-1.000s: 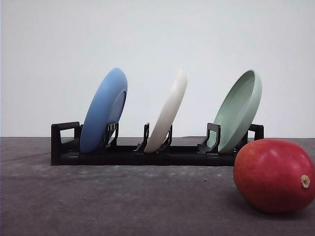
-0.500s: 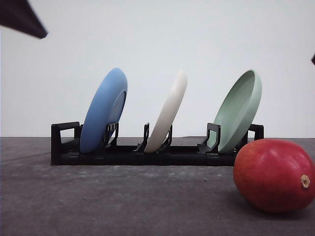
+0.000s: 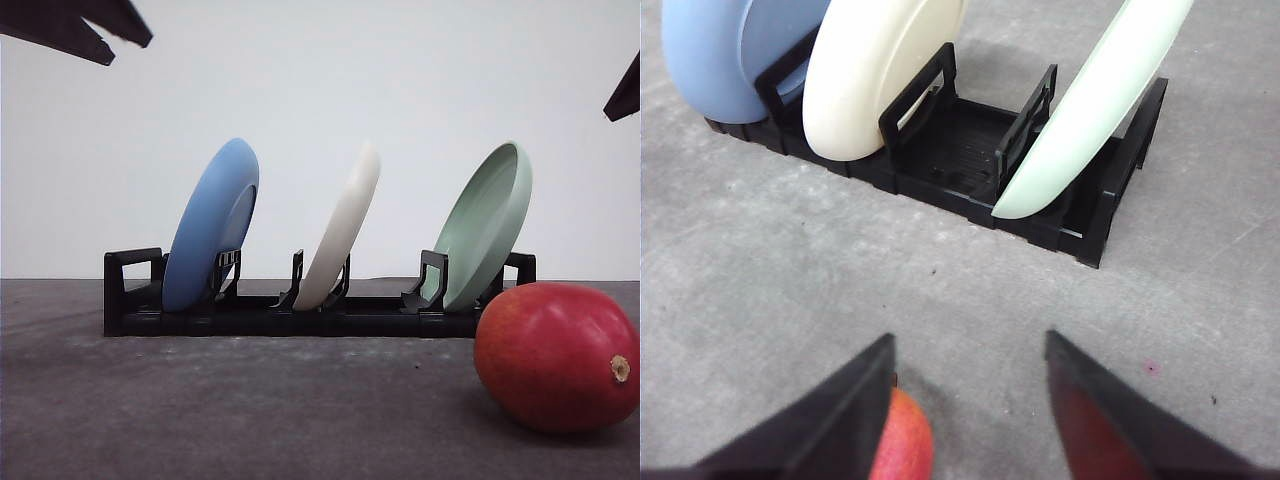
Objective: Place pomegranate in white plate
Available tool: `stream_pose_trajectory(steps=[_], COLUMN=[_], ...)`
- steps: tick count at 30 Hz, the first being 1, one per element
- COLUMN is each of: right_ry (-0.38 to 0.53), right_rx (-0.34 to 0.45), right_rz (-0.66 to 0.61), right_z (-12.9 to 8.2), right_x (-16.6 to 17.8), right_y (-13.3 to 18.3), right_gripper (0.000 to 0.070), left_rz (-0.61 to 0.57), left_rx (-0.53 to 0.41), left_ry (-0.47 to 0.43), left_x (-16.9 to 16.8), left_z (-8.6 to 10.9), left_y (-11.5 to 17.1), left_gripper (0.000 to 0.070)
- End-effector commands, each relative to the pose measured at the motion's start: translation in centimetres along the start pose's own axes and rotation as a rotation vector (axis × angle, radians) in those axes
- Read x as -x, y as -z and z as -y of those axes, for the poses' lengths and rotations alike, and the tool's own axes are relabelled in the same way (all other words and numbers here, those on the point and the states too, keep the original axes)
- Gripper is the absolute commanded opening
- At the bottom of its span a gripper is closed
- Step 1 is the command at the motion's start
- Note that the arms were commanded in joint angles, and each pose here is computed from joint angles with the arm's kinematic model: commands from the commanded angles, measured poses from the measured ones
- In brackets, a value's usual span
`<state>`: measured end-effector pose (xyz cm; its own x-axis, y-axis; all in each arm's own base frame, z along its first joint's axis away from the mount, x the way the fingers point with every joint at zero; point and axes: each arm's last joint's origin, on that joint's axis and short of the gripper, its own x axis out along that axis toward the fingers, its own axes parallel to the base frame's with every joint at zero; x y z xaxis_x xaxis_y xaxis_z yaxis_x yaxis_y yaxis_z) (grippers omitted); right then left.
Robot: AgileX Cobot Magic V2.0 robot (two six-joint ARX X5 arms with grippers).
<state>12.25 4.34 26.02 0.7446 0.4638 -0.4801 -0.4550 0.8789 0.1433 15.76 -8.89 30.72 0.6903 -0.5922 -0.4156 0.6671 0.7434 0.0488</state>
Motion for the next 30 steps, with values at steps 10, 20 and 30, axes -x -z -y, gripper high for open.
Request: stream_pose_trajectory(steps=[10,20,30], right_ry=[-0.015,-0.016,-0.016], right_rx=[0.017,0.016,0.016], right_rz=[0.077,0.094,0.093], right_z=[-0.2,-0.2,-0.2], right_x=[0.2,0.2,0.2], right_y=[-1.0,-1.2,-1.2], right_gripper=[0.0331,0.0331,0.0331], left_rz=[0.096,0.123,0.072], left_rx=[-0.089,-0.092,-0.003], left_ry=[0.126,0.117,0.028], left_x=[-2.3,-8.5,-14.8], left_z=[2.4,4.2,5.5], left_y=[-1.7,-1.7,-0.9], left_gripper=[0.0387,0.0376,0.0376])
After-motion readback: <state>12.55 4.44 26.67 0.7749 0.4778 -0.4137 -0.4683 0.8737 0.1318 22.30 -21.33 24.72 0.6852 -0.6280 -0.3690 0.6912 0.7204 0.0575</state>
